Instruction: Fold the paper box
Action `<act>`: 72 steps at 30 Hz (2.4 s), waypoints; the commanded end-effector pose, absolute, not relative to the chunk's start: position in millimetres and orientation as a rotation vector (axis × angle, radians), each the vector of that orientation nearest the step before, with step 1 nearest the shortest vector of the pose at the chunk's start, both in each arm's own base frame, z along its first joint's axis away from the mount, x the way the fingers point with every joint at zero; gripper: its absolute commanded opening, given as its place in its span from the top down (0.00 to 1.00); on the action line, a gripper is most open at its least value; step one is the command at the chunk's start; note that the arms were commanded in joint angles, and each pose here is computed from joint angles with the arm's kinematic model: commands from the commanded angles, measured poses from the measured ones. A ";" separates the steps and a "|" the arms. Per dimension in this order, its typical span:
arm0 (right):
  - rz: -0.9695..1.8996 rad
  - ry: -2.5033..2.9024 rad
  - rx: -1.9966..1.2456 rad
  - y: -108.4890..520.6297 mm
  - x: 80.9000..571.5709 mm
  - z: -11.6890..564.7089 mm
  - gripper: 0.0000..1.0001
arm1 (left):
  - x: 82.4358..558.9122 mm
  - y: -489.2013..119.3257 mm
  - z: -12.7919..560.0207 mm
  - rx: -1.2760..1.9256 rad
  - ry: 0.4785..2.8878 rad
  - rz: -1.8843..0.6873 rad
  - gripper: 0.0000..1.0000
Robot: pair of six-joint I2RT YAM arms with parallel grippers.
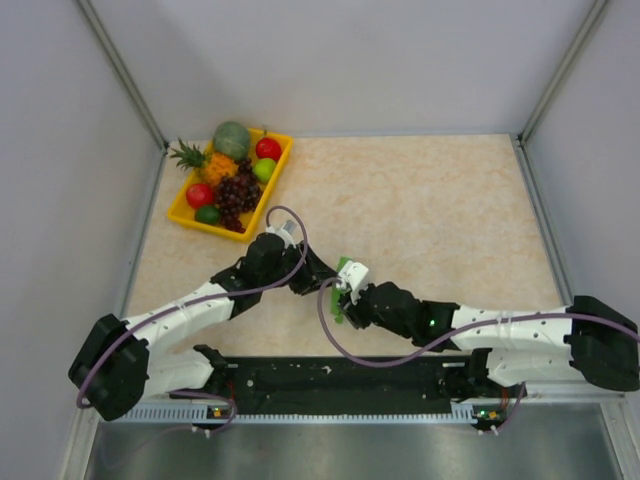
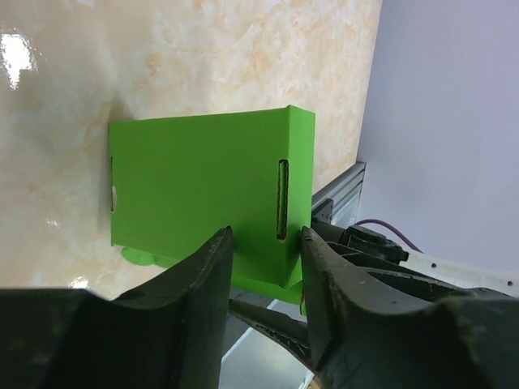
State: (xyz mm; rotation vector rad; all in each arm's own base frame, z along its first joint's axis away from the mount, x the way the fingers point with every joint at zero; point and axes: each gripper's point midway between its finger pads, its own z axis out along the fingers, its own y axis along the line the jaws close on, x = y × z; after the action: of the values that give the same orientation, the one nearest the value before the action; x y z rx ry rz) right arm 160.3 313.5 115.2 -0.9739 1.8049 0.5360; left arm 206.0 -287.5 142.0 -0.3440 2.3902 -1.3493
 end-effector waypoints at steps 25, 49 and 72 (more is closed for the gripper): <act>0.683 1.755 -0.857 283.8 166.8 124.0 0.78 | 209.2 -259.2 197.7 0.118 2.131 -1.164 0.02; 0.669 1.748 -0.929 296.7 169.8 123.3 0.80 | 213.2 -303.4 155.9 -0.078 2.710 -0.830 0.20; 0.833 1.752 -0.859 296.9 150.4 155.3 0.50 | 209.6 -318.4 128.7 -0.240 2.759 -0.787 0.74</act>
State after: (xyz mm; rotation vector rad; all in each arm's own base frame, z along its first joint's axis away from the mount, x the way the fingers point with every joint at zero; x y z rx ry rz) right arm 156.1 287.6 107.6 -0.9491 1.8191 0.6878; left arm 206.8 -310.9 126.9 -0.2259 2.7840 -0.7505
